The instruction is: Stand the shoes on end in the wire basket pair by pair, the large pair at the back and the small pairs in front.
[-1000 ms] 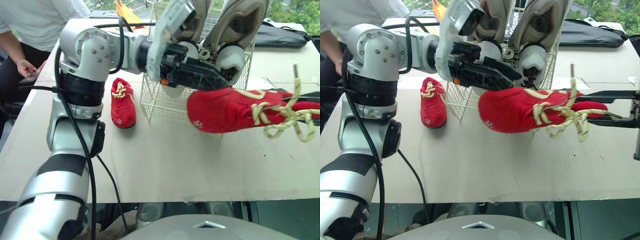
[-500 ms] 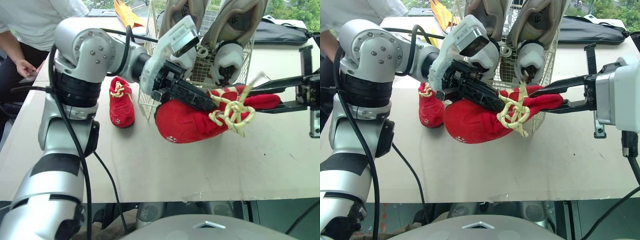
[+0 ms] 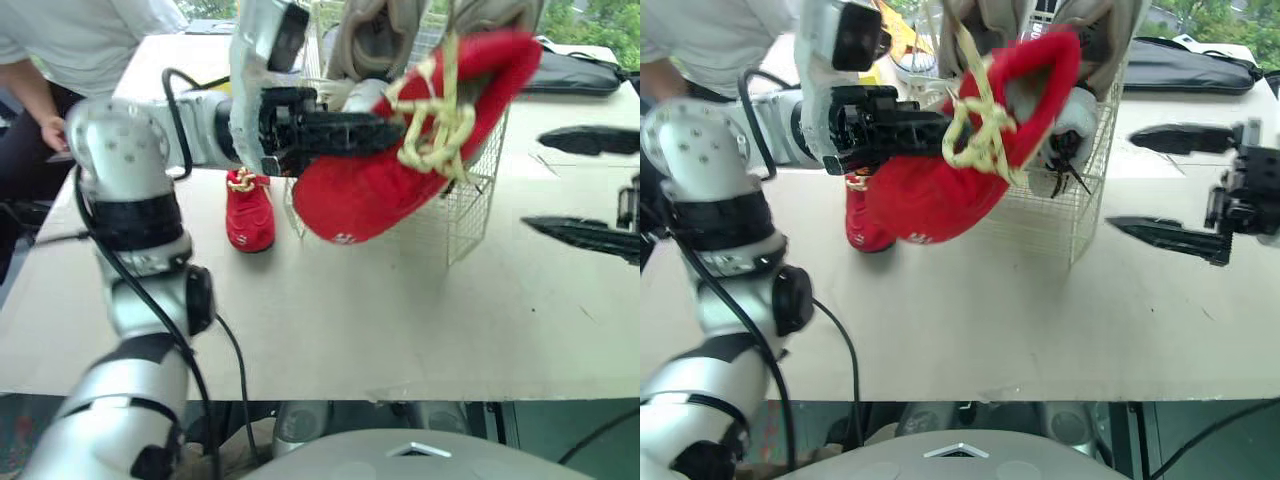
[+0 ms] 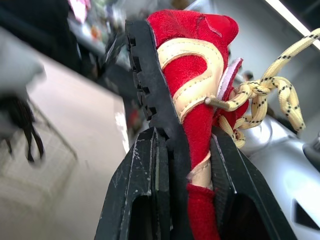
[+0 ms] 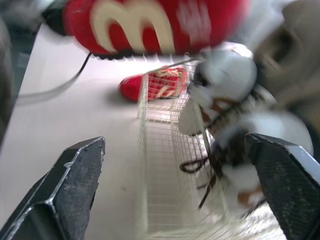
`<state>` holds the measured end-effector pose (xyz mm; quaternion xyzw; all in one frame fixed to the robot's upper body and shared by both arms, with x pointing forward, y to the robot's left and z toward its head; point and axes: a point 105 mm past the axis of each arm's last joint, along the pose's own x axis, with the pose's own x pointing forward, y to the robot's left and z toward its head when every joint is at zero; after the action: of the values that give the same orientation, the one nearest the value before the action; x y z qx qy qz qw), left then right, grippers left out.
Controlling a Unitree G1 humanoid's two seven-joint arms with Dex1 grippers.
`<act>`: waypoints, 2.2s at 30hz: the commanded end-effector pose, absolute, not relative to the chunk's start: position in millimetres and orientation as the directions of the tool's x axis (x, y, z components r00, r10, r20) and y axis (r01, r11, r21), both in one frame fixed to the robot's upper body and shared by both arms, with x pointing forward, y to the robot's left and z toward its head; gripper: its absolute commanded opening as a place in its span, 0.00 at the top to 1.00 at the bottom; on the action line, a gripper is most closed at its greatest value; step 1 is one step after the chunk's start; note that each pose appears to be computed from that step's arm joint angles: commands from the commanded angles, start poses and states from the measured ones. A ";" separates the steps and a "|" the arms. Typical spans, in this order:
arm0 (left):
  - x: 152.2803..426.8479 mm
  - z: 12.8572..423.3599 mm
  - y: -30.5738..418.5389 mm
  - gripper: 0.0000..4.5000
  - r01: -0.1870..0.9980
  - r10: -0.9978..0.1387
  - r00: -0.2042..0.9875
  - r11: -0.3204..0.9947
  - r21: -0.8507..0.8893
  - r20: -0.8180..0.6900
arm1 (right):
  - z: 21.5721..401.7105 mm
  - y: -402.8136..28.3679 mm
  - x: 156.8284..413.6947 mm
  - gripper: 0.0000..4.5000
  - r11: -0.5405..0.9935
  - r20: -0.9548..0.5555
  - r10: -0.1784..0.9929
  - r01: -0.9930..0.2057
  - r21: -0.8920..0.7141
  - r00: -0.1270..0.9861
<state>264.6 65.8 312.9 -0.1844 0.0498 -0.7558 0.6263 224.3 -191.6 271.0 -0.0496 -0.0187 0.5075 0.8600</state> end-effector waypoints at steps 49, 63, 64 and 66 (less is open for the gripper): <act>214.6 252.0 115.6 0.16 0.985 -0.984 0.174 0.174 0.017 0.039 | 289.5 -134.5 241.0 1.00 0.680 0.257 0.733 -0.674 -0.288 0.630; 207.7 219.1 147.3 0.16 0.959 -0.965 0.260 0.260 0.113 0.017 | 221.9 -141.0 254.2 1.00 0.747 0.188 0.646 -0.562 -0.355 0.740; 207.8 218.5 146.8 0.16 0.959 -0.966 0.258 0.258 0.118 0.019 | 218.3 -141.1 256.1 1.00 0.752 0.189 0.642 -0.563 -0.341 0.743; 209.7 218.0 145.1 0.16 0.957 -0.966 0.259 0.260 0.126 0.026 | 200.0 -139.2 259.1 1.00 0.739 0.150 0.656 -0.589 -0.326 0.740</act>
<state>210.1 147.5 214.9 0.0307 -0.0298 -0.6034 0.7963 256.6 -140.2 211.8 -0.1273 -0.1283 0.3327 0.9255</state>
